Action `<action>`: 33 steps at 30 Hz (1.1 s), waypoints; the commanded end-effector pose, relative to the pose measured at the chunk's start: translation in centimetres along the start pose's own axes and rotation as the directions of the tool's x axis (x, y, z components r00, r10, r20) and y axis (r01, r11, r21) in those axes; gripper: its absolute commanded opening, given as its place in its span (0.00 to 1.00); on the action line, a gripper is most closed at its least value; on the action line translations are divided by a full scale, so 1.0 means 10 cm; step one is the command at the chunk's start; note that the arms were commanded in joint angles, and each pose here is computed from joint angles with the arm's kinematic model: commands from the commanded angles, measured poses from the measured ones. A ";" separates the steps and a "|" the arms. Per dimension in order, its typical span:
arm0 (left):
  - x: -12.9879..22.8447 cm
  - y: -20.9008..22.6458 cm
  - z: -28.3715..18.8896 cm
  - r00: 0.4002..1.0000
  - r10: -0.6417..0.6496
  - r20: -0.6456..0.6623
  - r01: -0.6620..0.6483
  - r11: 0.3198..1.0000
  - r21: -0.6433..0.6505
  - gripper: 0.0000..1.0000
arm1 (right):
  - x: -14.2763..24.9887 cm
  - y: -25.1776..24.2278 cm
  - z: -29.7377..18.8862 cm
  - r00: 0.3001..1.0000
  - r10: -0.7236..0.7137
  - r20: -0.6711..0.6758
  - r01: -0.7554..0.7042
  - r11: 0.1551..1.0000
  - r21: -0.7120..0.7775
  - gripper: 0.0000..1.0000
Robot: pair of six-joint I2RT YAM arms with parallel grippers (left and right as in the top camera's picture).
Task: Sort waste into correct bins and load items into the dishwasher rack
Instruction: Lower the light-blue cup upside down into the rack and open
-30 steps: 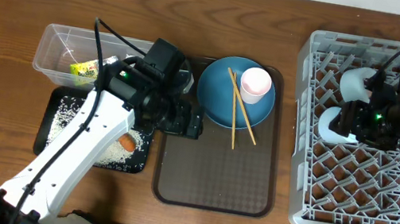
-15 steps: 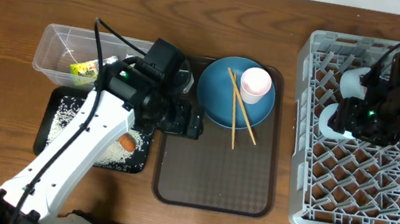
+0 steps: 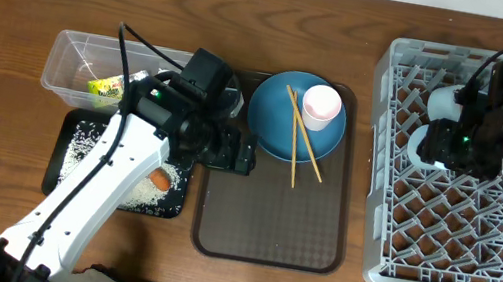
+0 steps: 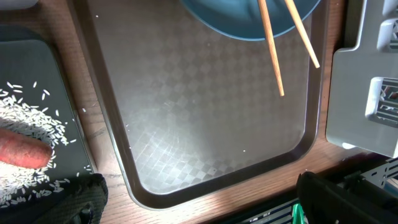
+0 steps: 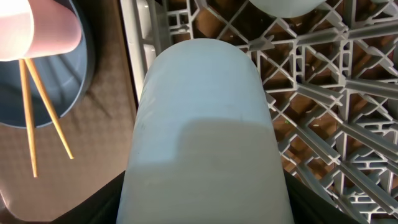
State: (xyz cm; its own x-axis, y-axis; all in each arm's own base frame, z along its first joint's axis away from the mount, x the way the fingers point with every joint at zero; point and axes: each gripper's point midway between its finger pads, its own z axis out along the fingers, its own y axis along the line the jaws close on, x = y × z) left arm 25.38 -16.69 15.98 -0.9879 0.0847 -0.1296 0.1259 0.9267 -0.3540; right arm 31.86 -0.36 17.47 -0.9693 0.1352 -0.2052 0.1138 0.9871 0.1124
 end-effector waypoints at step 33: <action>0.01 0.04 0.02 1.000 0.002 -0.005 -0.003 1.000 -0.016 0.99 | 0.31 -0.10 0.63 0.998 0.009 -0.068 -0.008 1.000 0.022 0.57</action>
State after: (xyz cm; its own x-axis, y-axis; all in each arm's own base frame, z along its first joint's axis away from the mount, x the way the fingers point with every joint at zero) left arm 25.38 -16.69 15.98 -0.9879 0.0847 -0.1296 0.1259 0.9267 -0.3540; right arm 30.26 -0.38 10.56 -0.9812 0.1360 -0.1368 0.1227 0.9872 0.1016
